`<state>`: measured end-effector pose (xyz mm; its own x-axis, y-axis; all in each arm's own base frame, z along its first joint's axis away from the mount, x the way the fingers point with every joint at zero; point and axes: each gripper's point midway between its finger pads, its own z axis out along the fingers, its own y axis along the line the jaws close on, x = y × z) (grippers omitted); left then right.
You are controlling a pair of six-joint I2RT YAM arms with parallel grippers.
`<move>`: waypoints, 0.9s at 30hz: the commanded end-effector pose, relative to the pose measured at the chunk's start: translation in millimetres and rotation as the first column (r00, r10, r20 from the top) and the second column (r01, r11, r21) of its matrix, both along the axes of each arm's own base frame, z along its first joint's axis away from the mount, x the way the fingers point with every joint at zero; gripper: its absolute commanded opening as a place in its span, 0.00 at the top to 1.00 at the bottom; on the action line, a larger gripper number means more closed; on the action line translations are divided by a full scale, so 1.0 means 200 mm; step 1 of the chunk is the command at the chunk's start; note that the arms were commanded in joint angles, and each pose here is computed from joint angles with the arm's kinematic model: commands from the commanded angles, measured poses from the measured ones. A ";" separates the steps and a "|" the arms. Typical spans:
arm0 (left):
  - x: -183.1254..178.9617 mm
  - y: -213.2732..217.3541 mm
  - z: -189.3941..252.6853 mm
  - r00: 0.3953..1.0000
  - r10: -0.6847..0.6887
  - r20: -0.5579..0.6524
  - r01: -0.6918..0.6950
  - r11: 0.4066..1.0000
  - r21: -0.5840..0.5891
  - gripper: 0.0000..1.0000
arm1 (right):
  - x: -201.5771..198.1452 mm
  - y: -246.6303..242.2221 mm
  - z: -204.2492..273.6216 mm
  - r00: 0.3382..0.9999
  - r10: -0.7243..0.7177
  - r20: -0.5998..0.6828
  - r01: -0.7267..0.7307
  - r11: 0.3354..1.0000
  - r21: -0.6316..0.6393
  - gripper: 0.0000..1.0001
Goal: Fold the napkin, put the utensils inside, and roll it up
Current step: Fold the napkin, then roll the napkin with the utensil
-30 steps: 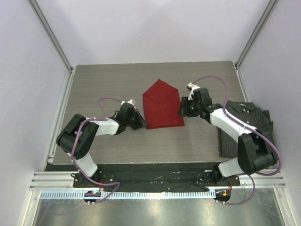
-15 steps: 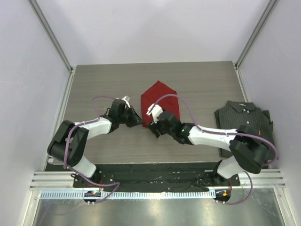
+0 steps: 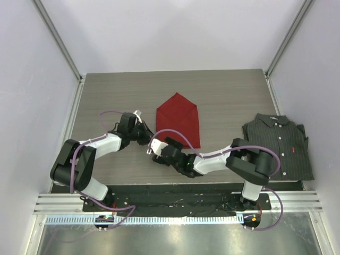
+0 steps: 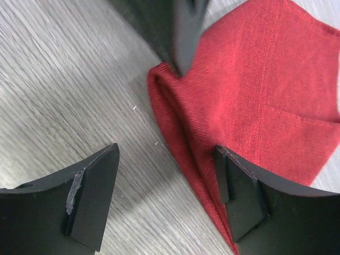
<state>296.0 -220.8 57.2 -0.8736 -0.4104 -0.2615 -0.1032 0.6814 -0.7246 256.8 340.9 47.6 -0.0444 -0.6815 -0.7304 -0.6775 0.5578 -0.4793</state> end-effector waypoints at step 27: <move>0.01 0.11 0.10 0.999 0.040 0.037 -0.039 0.999 -0.038 1.00 | 0.14 -0.12 -0.04 0.955 -0.193 0.224 0.222 0.969 -0.110 0.78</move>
